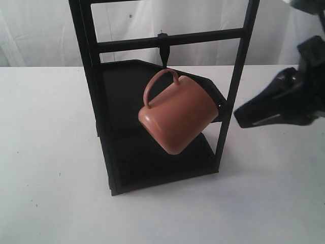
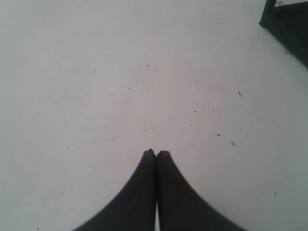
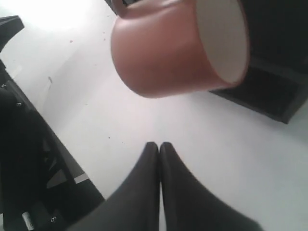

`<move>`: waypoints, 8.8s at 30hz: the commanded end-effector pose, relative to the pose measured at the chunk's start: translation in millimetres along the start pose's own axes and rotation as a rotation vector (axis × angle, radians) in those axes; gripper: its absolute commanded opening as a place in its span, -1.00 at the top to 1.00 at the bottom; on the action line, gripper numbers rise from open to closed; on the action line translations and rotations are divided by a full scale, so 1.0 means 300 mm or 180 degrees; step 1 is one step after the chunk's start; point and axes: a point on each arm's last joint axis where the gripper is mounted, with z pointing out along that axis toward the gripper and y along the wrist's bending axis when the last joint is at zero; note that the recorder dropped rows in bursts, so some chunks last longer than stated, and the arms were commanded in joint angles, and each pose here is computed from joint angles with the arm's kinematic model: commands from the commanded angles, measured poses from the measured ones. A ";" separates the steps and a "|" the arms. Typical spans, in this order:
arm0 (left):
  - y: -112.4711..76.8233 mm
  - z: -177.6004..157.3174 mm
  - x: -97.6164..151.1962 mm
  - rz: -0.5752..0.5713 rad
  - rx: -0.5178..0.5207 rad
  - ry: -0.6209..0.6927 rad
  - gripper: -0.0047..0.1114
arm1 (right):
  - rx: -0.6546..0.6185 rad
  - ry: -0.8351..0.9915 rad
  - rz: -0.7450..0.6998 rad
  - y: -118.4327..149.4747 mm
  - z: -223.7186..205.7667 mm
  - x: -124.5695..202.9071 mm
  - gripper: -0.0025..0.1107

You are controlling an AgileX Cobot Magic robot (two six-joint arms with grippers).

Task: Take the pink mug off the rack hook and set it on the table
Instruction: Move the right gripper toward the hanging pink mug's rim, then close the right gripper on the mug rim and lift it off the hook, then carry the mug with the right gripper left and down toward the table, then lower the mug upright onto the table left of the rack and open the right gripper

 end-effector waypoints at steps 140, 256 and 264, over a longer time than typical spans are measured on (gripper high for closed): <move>-0.003 0.001 0.008 -0.0008 0.0038 0.0048 0.92 | -0.0588 0.1136 -0.2082 0.473 0.489 -0.048 0.96; -0.003 0.001 0.008 -0.0008 0.0038 0.0048 0.92 | -0.0126 0.1282 -0.1441 0.459 0.851 -0.373 0.36; -0.003 0.001 0.008 -0.0008 0.0038 0.0048 0.92 | -0.0141 0.1006 -0.1441 0.488 0.684 -0.405 0.70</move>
